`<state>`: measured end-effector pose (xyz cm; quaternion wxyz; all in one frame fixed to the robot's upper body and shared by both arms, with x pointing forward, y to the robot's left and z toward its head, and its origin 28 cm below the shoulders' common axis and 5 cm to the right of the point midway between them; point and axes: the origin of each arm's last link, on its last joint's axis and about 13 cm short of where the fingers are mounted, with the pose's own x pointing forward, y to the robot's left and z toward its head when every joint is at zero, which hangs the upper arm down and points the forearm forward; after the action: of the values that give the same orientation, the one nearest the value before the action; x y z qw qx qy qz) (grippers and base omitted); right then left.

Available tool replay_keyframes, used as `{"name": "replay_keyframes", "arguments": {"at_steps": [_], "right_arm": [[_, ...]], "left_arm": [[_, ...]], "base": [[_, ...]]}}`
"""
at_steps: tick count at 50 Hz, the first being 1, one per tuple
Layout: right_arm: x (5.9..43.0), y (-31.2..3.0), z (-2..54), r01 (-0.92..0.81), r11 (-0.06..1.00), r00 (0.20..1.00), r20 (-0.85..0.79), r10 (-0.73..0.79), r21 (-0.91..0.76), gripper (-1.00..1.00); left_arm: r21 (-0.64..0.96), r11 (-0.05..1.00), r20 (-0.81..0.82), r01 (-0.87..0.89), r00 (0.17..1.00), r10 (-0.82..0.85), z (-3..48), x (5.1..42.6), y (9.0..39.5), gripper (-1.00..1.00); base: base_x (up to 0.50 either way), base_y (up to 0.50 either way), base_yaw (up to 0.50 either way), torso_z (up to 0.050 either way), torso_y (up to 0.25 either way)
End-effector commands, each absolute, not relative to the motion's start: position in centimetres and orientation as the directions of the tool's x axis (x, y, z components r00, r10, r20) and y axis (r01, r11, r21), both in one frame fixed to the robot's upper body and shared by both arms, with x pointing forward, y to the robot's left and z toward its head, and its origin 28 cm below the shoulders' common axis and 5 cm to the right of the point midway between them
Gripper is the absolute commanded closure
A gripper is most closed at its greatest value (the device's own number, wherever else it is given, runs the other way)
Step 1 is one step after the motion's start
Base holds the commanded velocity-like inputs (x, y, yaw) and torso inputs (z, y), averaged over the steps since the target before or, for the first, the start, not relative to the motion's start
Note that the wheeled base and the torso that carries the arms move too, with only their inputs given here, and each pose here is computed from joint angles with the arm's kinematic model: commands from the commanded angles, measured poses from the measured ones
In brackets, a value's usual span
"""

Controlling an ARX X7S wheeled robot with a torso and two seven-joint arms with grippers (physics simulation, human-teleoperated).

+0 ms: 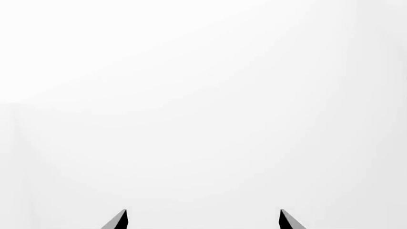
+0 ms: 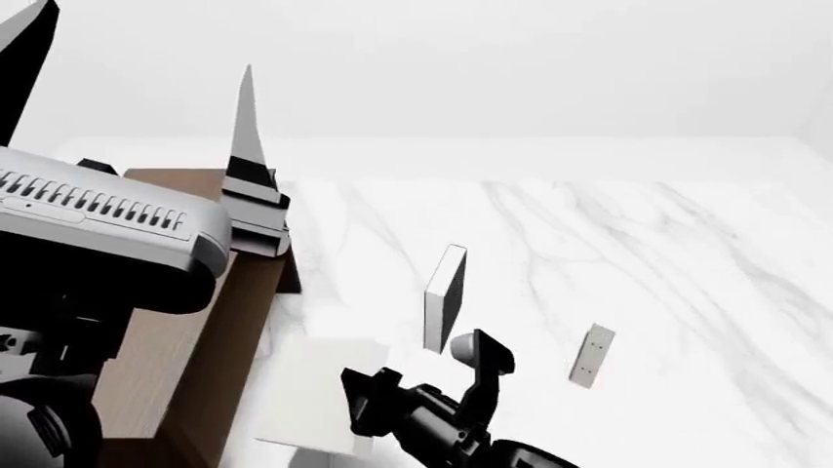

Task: Pick up the book on the right and place it under the cabinet shelf.

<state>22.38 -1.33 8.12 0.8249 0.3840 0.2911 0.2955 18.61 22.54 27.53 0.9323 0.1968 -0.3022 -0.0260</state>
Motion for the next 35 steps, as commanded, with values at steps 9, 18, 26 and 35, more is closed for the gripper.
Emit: {"name": "replay_keyframes", "arguments": {"at_steps": [9,18,26,35], "right_arm": [[24.0,0.0,7.5,-0.275,0.558,0.672,-0.259,0.694,0.783,1.00],[24.7,0.4,7.4,-0.260,0.597,0.692,-0.284,0.663,0.759,1.00],[25.1,0.7,7.1,-0.249,0.635,0.696,-0.322,0.642,0.731,1.00],[25.3,1.0,7.0,-0.248,0.663,0.691,-0.351,0.632,0.706,1.00]], "left_arm": [[0.380,0.922,0.553,-0.068,0.816,-0.168,27.4,18.5,22.6,-1.00],[0.379,0.923,0.553,-0.066,0.816,-0.169,27.4,18.4,22.6,-1.00],[0.379,0.923,0.555,-0.067,0.815,-0.168,27.6,18.3,22.6,-1.00],[0.379,0.923,0.557,-0.067,0.813,-0.170,27.7,18.4,22.6,-1.00]], "base": [[0.00,0.00,0.00,0.000,0.001],[0.00,0.00,0.00,0.001,0.001],[0.00,0.00,0.00,0.000,0.001],[0.00,0.00,0.00,0.000,0.001]]}}
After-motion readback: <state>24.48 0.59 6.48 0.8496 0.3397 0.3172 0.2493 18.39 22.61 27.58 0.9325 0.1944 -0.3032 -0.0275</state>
